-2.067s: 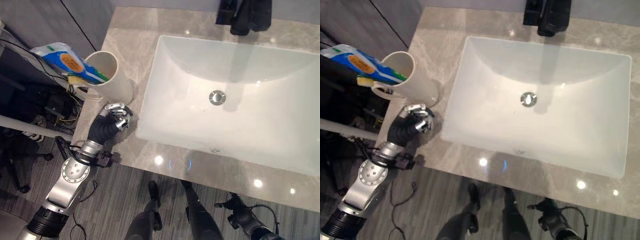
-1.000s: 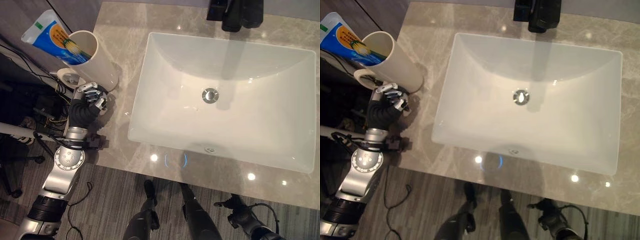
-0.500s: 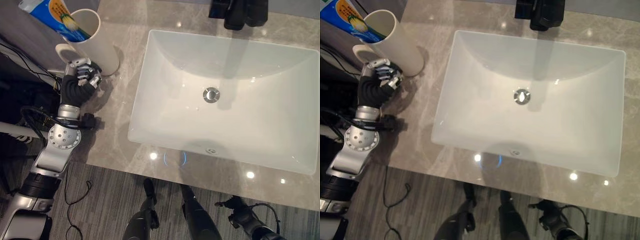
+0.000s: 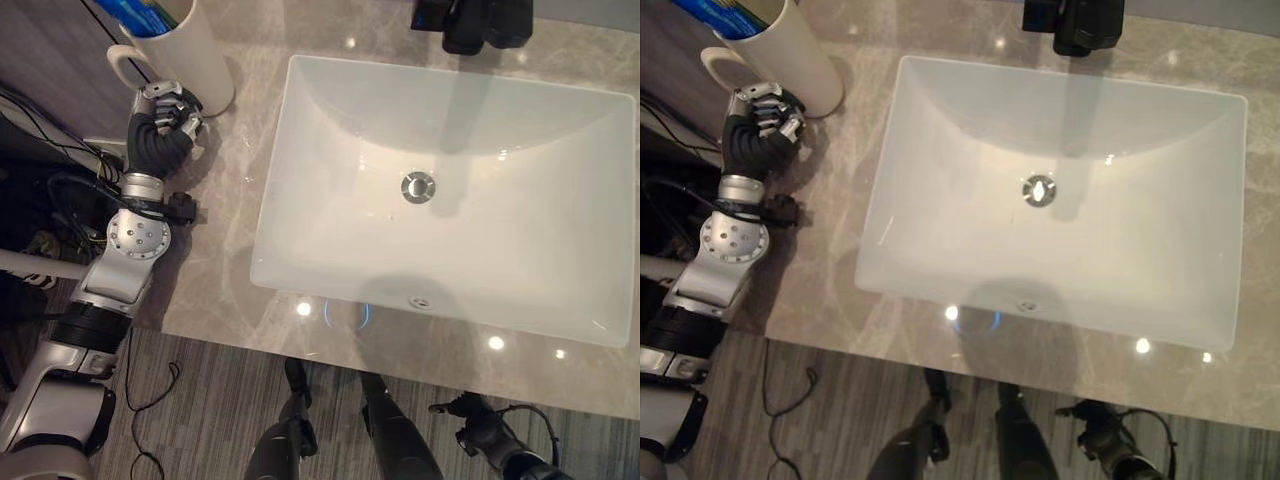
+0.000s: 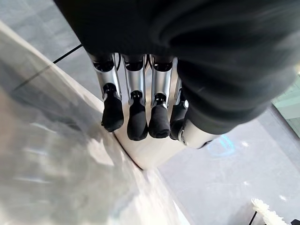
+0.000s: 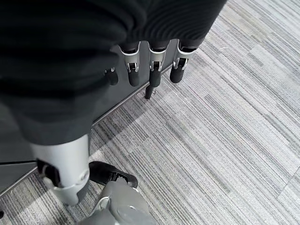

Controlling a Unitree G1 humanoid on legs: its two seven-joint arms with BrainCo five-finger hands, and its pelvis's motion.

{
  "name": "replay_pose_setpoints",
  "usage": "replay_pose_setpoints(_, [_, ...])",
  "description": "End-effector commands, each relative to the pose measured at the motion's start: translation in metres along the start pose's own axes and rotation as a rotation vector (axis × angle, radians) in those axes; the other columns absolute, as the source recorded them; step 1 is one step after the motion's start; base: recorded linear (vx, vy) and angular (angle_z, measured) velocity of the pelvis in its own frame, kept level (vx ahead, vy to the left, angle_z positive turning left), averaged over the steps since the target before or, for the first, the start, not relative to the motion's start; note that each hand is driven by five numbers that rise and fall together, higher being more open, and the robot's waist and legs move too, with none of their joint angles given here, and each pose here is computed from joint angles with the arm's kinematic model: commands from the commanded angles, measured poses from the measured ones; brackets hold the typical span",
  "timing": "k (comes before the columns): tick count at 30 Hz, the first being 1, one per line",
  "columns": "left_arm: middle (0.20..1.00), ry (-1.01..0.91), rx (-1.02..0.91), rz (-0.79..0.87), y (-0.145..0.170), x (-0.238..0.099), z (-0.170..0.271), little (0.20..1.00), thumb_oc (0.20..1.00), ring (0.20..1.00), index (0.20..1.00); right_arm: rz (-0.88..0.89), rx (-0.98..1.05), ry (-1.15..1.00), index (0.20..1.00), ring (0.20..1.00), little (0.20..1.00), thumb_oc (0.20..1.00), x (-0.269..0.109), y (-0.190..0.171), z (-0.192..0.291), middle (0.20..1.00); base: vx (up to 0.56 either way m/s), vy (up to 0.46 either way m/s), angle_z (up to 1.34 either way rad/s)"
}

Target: Put brush and paste in cup on sink, flatten towel.

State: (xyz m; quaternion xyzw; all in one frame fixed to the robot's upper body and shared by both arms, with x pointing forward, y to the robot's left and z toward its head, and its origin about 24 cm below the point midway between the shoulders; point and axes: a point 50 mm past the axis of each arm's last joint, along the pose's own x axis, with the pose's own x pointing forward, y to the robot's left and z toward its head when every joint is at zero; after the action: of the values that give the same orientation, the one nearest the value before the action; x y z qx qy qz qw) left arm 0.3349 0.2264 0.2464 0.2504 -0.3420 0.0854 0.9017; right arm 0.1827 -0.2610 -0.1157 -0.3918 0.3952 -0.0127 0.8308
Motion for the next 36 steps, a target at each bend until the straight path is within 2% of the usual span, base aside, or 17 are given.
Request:
replay_pose_setpoints(1, [0.200,0.005,0.067,0.033,0.012,0.004,-0.005,0.200,0.200,0.200,0.200,-0.001,-0.028,0.020,1.000,1.000,1.000,1.000,-0.003,0.003,-0.010,1.000,0.00,0.000,0.00])
replay_pose_setpoints(10, [0.200,0.064,0.100,0.056,0.016,0.016,-0.015,0.200,0.200,0.200,0.200,-0.009,-0.032,0.035,1.000,1.000,1.000,1.000,-0.004,0.000,-0.014,1.000,0.00,0.000,0.00])
replay_pose_setpoints(27, [0.200,0.208,0.182,0.172,0.049,0.041,-0.033,0.200,0.200,0.200,0.200,-0.006,-0.024,0.011,1.000,1.000,1.000,1.000,-0.002,-0.001,-0.009,1.000,0.01,-0.003,-0.02])
replay_pose_setpoints(36, [0.200,0.205,0.218,0.197,0.053,0.055,-0.026,0.200,0.200,0.200,0.200,-0.007,-0.011,0.000,1.000,1.000,1.000,1.000,-0.002,-0.001,-0.007,1.000,0.02,-0.004,-0.05])
